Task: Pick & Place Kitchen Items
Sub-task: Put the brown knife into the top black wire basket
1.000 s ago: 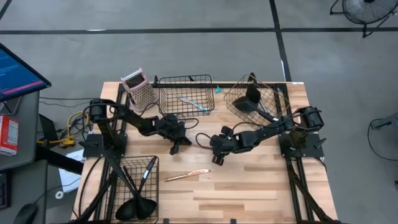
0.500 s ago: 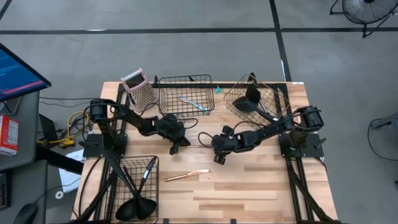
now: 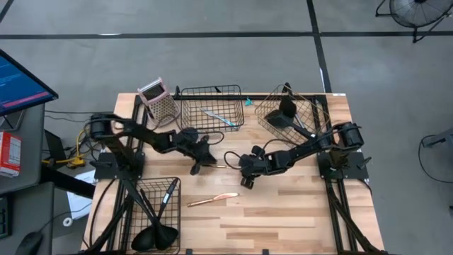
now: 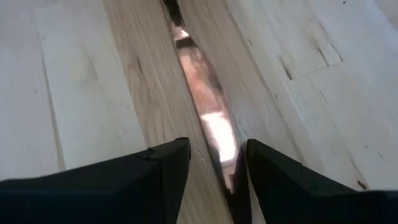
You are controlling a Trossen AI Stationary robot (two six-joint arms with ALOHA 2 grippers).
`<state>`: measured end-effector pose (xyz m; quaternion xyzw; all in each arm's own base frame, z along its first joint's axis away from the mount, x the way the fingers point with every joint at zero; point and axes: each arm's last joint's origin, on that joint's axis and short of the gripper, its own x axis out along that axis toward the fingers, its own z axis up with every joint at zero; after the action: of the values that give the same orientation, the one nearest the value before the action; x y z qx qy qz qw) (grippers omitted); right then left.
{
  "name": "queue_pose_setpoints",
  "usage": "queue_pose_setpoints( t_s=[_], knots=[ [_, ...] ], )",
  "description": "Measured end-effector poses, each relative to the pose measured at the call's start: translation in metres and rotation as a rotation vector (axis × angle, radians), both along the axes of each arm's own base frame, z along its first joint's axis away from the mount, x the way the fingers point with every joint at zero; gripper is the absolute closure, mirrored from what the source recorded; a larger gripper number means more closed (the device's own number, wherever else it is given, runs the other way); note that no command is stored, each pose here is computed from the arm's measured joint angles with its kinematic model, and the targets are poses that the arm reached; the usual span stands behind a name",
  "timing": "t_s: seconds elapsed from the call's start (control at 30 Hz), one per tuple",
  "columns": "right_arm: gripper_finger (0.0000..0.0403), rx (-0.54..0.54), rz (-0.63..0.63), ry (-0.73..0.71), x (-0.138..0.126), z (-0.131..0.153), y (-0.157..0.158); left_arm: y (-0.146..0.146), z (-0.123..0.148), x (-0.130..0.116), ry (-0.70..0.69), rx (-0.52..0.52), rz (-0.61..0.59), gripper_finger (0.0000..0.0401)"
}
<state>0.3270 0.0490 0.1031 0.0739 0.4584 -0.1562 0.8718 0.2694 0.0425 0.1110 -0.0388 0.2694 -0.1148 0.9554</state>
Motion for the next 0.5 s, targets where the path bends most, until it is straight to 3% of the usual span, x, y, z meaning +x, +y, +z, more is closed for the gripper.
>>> queue_pose_setpoints(
  t_s=[0.2, 0.5],
  knots=[
    [0.0245, -0.008, -0.018, -0.018, 0.0, 0.002, 0.0, -0.003, 0.027, -0.014, -0.116, 0.057, 0.0, 0.0299],
    [0.0254, -0.004, -0.051, -0.055, 0.002, 0.003, -0.001, -0.019, -0.002, -0.036, 0.012, 0.152, 0.104, 0.0205]
  ],
)
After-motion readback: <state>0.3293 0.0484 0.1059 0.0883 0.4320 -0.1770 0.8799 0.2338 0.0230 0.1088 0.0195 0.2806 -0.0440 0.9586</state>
